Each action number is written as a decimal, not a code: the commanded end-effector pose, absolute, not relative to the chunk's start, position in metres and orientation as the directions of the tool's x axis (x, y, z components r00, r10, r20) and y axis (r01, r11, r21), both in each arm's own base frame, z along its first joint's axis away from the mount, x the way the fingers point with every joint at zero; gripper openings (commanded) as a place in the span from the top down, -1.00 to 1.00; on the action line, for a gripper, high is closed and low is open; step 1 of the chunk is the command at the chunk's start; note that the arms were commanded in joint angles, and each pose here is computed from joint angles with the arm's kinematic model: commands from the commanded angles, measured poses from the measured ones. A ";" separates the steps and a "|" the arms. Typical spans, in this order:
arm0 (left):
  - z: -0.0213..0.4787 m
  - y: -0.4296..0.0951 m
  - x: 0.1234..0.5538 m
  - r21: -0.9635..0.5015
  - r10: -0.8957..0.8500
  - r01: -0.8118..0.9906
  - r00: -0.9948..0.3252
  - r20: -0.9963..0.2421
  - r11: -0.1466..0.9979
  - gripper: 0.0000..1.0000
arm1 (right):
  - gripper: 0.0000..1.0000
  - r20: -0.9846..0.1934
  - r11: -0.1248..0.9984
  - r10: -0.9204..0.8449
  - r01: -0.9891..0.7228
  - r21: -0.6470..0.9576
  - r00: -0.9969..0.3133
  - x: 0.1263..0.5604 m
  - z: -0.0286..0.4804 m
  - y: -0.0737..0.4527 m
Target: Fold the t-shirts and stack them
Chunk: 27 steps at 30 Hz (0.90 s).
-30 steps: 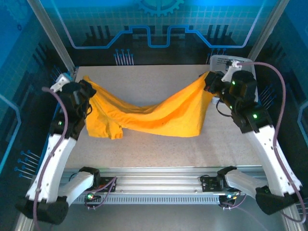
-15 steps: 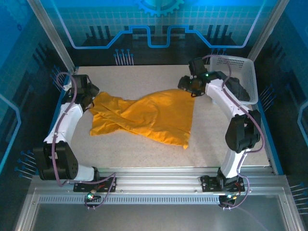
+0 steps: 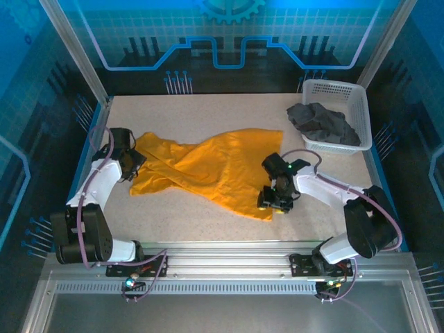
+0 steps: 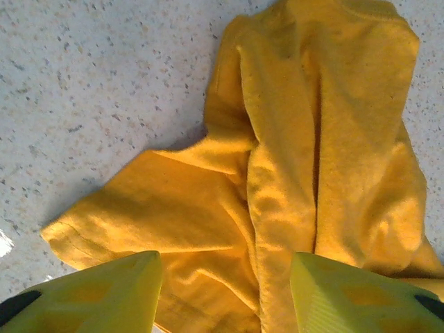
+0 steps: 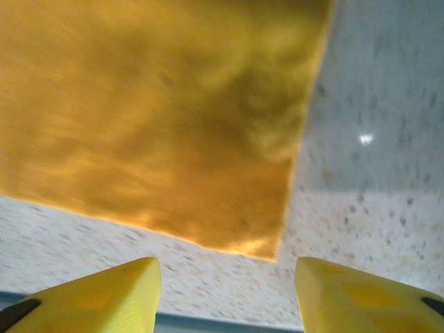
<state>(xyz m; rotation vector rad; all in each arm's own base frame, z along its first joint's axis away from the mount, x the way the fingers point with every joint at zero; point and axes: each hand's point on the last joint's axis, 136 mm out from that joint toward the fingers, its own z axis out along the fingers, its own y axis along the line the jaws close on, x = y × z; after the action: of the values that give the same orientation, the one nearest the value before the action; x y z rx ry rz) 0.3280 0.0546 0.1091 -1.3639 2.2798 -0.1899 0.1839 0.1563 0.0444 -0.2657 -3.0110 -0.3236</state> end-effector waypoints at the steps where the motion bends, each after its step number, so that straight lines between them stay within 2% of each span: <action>1: 0.113 0.042 0.326 -0.373 -0.865 -0.784 -0.408 -0.291 0.495 -0.04 | -0.11 0.204 0.940 0.172 0.223 0.260 -0.964 0.171 0.040 0.162; 7: 0.126 0.036 0.335 -0.395 -0.859 -0.766 -0.413 -0.302 0.507 -0.04 | -0.10 0.260 0.938 0.196 0.258 0.233 -0.946 0.174 0.019 0.170; 10: 0.134 0.035 0.338 -0.412 -0.858 -0.755 -0.411 -0.310 0.510 -0.04 | -0.04 0.244 0.944 0.213 0.264 0.200 -0.946 0.181 0.007 0.168; 12: 0.137 0.033 0.339 -0.420 -0.855 -0.747 -0.413 -0.313 0.515 -0.03 | 0.21 0.230 0.950 0.225 0.265 0.166 -0.947 0.191 0.004 0.165; 15: 0.145 0.035 0.338 -0.419 -0.846 -0.738 -0.419 -0.331 0.529 -0.02 | 0.87 0.136 0.957 0.260 0.274 0.098 -0.956 0.215 0.020 0.148; 16: 0.149 0.037 0.338 -0.412 -0.840 -0.737 -0.419 -0.344 0.536 -0.02 | 0.98 0.091 0.956 0.274 0.281 0.082 -0.957 0.223 0.030 0.140; 21: 0.159 0.051 0.336 -0.337 -0.799 -0.742 -0.437 -0.413 0.580 -0.02 | 1.00 0.000 0.924 0.380 0.380 -0.031 -0.925 0.235 0.054 0.072; 27: 0.131 0.053 0.329 -0.298 -0.810 -0.762 -0.480 -0.338 0.575 -0.01 | 1.00 -0.020 0.902 0.427 0.427 -0.061 -0.904 0.251 0.063 0.030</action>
<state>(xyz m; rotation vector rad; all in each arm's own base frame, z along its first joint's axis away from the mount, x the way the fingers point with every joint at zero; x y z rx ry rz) 0.3399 0.0487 0.1468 -1.2514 2.2900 -0.1861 0.2536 0.0519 0.0563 -0.7410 -3.0785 -0.0314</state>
